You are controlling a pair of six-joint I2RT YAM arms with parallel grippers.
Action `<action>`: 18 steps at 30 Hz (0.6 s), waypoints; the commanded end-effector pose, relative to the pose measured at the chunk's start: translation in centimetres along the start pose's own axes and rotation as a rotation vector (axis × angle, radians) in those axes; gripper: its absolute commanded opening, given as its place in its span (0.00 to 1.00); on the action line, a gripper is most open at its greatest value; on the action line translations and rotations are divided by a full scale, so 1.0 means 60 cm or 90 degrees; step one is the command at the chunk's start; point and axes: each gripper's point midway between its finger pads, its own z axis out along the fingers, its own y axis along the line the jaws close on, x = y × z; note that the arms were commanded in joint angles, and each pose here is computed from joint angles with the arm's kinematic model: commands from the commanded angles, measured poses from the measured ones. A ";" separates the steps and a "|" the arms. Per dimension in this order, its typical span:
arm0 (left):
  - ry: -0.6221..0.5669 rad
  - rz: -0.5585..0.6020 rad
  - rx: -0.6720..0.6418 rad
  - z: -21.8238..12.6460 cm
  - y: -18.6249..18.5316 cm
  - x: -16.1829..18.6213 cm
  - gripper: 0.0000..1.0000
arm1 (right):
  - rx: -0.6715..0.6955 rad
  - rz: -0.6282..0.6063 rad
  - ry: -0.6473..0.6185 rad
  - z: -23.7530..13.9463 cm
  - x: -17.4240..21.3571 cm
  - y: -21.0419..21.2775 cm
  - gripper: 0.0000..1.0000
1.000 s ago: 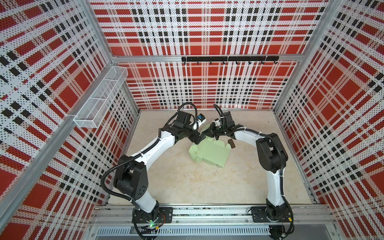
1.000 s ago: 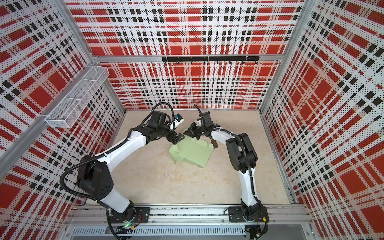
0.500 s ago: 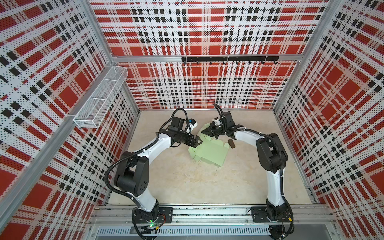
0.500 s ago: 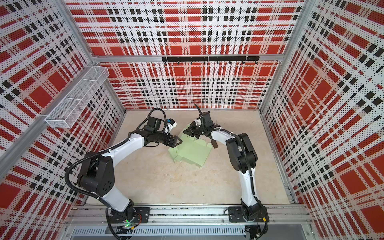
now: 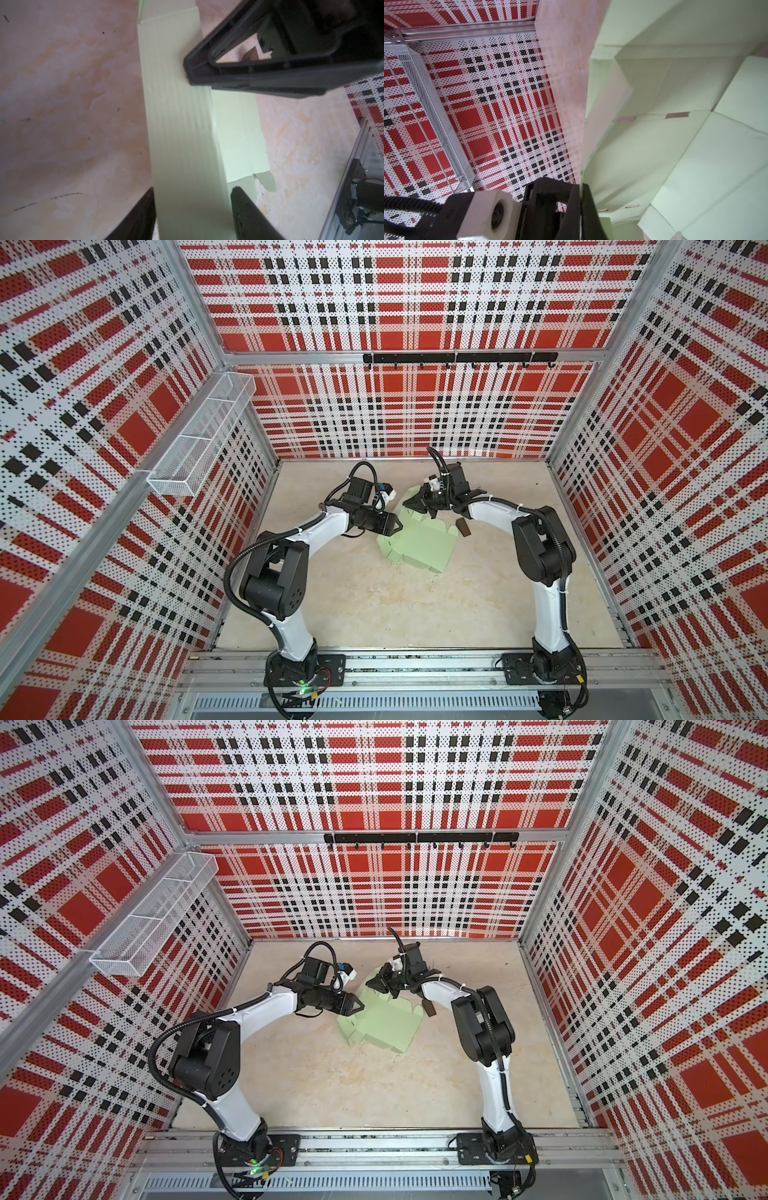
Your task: Fold the paper box
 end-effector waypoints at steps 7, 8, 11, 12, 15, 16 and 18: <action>-0.040 0.011 -0.019 -0.013 0.005 -0.025 0.49 | -0.082 -0.093 -0.042 -0.045 -0.003 0.088 0.31; -0.040 0.011 -0.020 -0.013 0.006 -0.024 0.49 | -0.088 -0.106 -0.050 -0.051 -0.004 0.093 0.40; -0.042 0.014 -0.024 -0.012 0.009 -0.023 0.46 | -0.108 -0.155 -0.067 -0.070 0.001 0.112 0.57; -0.042 0.013 -0.027 -0.012 0.011 -0.023 0.44 | -0.117 -0.179 -0.076 -0.077 0.004 0.119 0.57; -0.042 0.017 -0.036 -0.011 0.015 -0.023 0.37 | -0.134 -0.249 -0.104 -0.097 0.017 0.122 0.56; -0.042 0.019 -0.038 -0.012 0.016 -0.023 0.35 | -0.136 -0.275 -0.112 -0.104 0.023 0.121 0.54; -0.041 0.022 -0.041 -0.011 0.018 -0.022 0.33 | -0.129 -0.339 -0.127 -0.117 0.037 0.114 0.52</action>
